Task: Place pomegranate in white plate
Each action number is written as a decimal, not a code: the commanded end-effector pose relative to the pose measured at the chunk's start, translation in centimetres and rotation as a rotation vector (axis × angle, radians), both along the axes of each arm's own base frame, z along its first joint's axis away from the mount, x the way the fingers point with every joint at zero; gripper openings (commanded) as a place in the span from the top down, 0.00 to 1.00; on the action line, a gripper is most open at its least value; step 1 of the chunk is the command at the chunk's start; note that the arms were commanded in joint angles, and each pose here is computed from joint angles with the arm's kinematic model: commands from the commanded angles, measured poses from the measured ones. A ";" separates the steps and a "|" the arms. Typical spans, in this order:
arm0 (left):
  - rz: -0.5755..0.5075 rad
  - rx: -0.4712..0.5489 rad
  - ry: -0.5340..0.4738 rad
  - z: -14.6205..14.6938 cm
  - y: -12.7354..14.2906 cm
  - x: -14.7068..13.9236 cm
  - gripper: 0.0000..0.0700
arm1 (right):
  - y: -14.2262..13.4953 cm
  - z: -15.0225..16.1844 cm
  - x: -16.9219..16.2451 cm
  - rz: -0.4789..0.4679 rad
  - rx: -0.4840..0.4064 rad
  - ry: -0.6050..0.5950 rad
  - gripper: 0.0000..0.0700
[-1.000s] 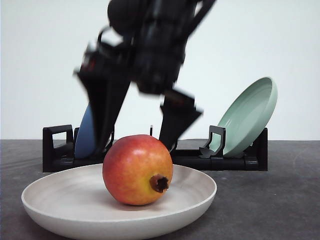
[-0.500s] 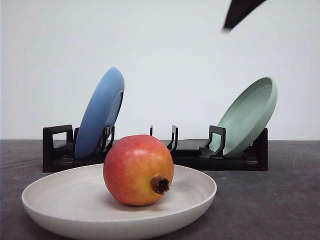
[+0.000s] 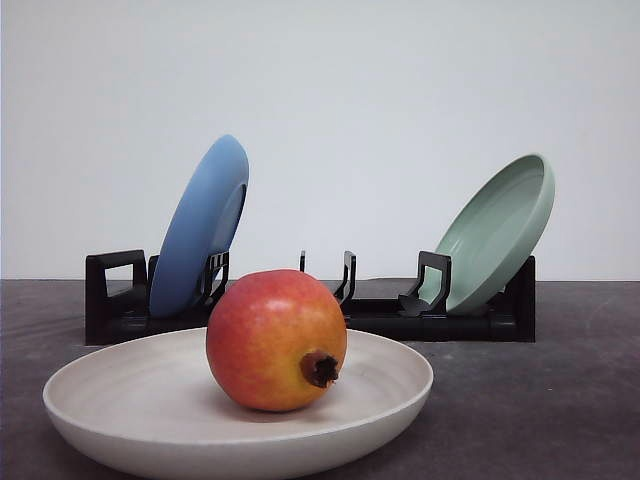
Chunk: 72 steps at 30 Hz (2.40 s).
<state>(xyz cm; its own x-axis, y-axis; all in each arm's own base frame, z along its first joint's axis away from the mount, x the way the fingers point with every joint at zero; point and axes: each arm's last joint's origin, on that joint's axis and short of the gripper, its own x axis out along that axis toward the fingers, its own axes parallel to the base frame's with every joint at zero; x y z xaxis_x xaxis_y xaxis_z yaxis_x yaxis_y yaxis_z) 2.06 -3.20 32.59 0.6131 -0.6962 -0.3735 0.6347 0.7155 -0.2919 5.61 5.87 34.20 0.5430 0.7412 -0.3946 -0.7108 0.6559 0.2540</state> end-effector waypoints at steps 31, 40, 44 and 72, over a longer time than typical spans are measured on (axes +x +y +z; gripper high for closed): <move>0.035 0.011 -0.058 0.5 0.1 0.1 1.00 | -1.1 -2.1 -1.1 -0.032 0.077 -0.032 1.00; 0.096 0.004 -0.059 0.3 0.5 0.2 1.00 | -1.1 -2.1 -1.1 -0.031 0.077 -0.032 1.00; 0.301 0.034 -0.064 -0.1 0.9 0.8 1.00 | -1.1 -2.1 -1.1 -0.032 0.077 -0.032 1.00; 0.709 0.297 -0.337 -17.2 2.8 7.3 1.00 | -1.1 -2.1 -1.1 -0.031 0.078 -0.032 1.00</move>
